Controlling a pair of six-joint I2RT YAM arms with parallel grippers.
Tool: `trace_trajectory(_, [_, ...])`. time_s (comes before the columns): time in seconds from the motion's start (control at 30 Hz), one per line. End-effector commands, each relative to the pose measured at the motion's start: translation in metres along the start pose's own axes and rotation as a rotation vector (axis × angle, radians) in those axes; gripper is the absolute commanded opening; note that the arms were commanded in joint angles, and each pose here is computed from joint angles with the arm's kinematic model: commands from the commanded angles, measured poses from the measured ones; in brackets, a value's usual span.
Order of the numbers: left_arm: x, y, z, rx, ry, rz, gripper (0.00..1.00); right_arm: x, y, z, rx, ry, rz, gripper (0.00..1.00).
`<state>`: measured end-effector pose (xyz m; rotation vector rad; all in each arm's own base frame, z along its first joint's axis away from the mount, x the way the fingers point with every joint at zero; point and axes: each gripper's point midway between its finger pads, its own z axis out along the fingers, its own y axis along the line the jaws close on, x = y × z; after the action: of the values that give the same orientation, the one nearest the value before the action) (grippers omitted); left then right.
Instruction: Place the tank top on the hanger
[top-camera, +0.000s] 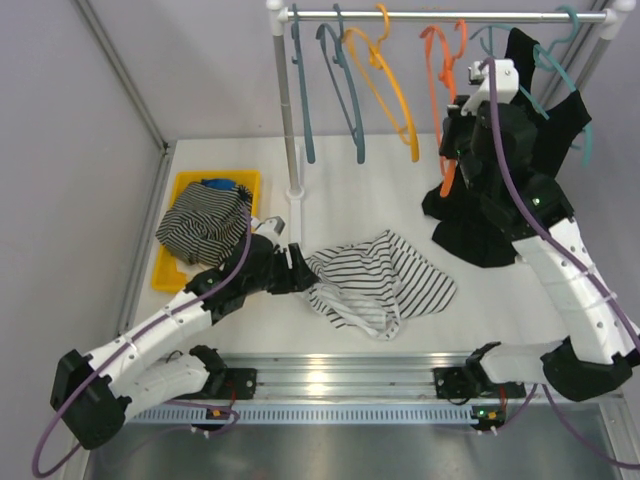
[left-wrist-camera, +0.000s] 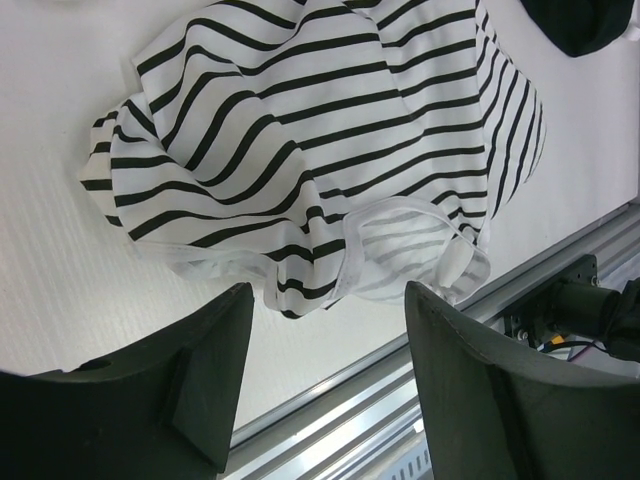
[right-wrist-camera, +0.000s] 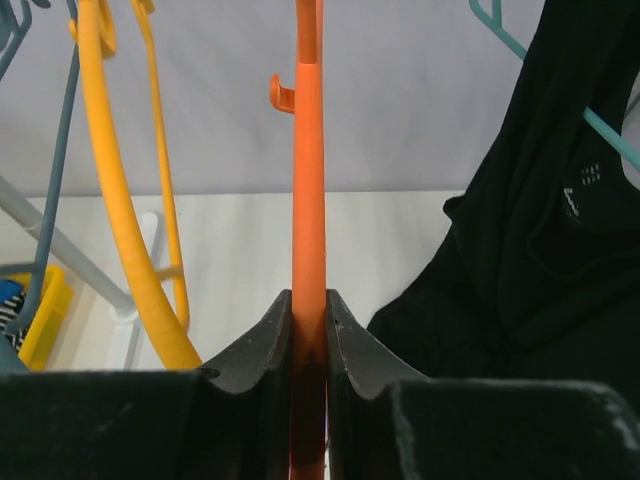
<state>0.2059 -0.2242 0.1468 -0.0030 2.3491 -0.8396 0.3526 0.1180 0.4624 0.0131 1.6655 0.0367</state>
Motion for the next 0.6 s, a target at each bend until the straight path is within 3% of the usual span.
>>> trace_trajectory(0.0, [0.001, 0.0, 0.002, 0.01, 0.004, 0.005, 0.65, -0.003, -0.018, -0.037, -0.029, -0.039, 0.091, 0.0])
trace_trajectory(0.33, [0.047, 0.006, -0.002, 0.018, 0.083, -0.032, 0.48, 0.131, 0.004, -0.122, -0.366, 0.265, 0.153, 0.0])
trace_trajectory(0.5, [0.084, 0.012, 0.006, 0.011, 0.117, -0.044, 0.48, 0.167, 0.002, -0.157, -0.449, 0.348, 0.165, 0.0])
trace_trajectory(0.57, [0.09, 0.006, 0.011, 0.035, 0.121, -0.057, 0.55, 0.169, -0.002, -0.163, -0.454, 0.353, 0.15, 0.0])
